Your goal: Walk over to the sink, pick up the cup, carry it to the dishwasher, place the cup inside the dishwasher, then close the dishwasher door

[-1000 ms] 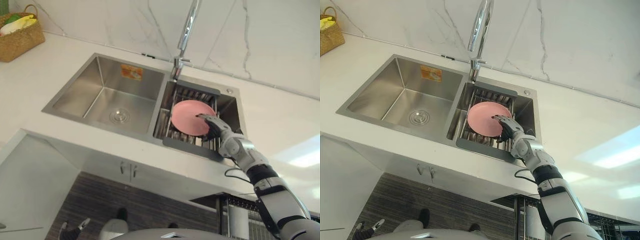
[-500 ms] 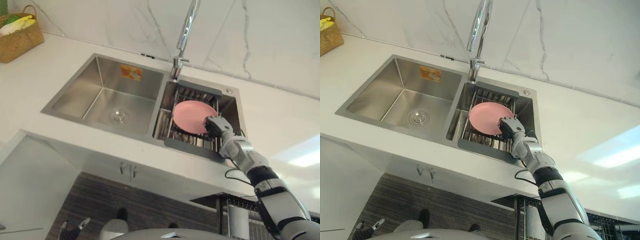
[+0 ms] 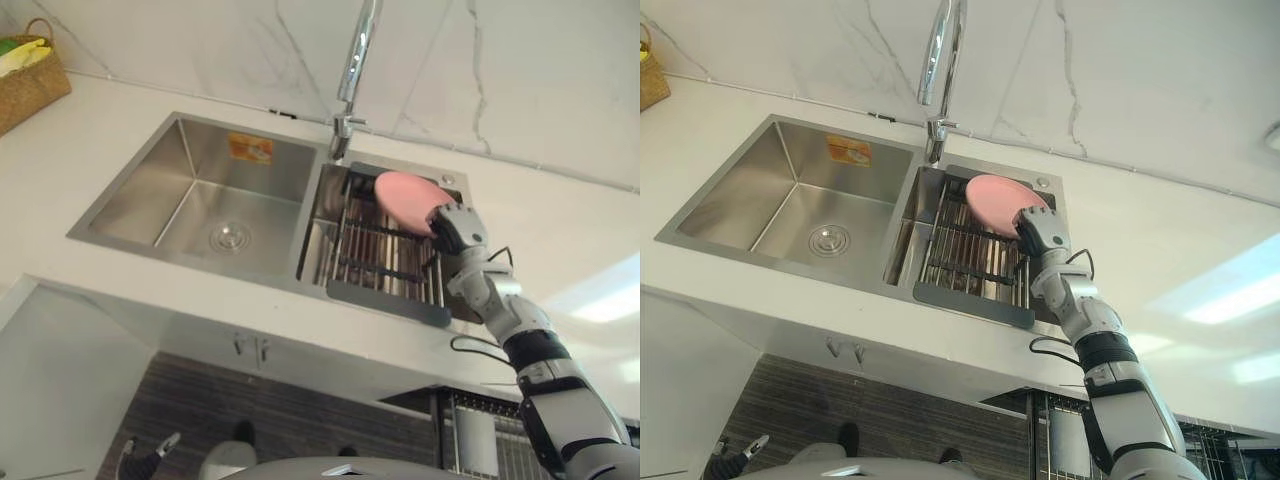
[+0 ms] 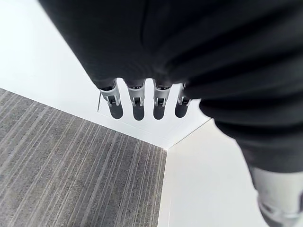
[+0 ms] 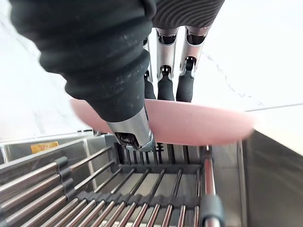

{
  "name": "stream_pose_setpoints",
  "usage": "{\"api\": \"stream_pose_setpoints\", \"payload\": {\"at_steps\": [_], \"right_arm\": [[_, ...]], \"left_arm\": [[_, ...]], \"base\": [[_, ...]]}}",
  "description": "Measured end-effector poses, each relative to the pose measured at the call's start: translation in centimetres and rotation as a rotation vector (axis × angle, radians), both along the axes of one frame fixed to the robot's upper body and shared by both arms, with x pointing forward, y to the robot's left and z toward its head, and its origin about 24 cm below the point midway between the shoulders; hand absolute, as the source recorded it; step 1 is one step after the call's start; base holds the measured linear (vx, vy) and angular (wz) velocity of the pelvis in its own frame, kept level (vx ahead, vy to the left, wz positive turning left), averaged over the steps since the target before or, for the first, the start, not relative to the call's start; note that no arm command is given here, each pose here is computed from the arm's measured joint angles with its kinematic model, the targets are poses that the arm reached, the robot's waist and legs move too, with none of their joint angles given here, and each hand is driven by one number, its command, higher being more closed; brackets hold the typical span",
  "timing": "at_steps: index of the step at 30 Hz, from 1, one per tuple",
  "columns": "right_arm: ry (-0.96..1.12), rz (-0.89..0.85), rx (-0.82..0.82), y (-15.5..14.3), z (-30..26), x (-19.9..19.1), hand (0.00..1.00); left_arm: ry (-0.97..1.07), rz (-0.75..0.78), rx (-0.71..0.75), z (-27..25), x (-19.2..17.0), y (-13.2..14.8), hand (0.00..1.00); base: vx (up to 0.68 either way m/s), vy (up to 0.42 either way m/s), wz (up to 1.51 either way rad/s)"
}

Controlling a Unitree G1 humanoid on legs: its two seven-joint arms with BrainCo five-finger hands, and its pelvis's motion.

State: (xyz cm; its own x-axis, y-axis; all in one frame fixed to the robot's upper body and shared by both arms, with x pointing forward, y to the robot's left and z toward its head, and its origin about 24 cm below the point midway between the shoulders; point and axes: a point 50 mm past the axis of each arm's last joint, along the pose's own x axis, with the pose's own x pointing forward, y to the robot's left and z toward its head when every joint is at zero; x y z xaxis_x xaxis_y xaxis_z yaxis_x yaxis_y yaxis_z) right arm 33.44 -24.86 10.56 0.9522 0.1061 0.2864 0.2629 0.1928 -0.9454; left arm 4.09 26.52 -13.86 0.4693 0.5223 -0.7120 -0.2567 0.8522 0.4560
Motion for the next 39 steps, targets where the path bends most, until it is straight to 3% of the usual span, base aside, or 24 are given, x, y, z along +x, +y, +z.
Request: {"api": "stream_pose_setpoints", "payload": {"at_steps": [16,29,39], "right_arm": [[-0.012,0.047,0.039,0.4,1.1,-0.3,1.0],[0.077,0.117,0.302,0.7,1.2,-0.2,1.0],[0.169,0.17,0.381,1.4,0.8,-0.1,1.0]], "left_arm": [[0.006,0.007,-0.002,-0.2,-0.3,-0.4,0.0],[0.006,0.01,-0.013,-0.2,-0.3,-0.7,0.0],[0.006,0.02,-0.022,-0.3,-0.4,-0.9,0.0]], "base": [[-0.01,-0.005,-0.04],[0.0,-0.003,0.0],[0.0,0.0,0.02]]}}
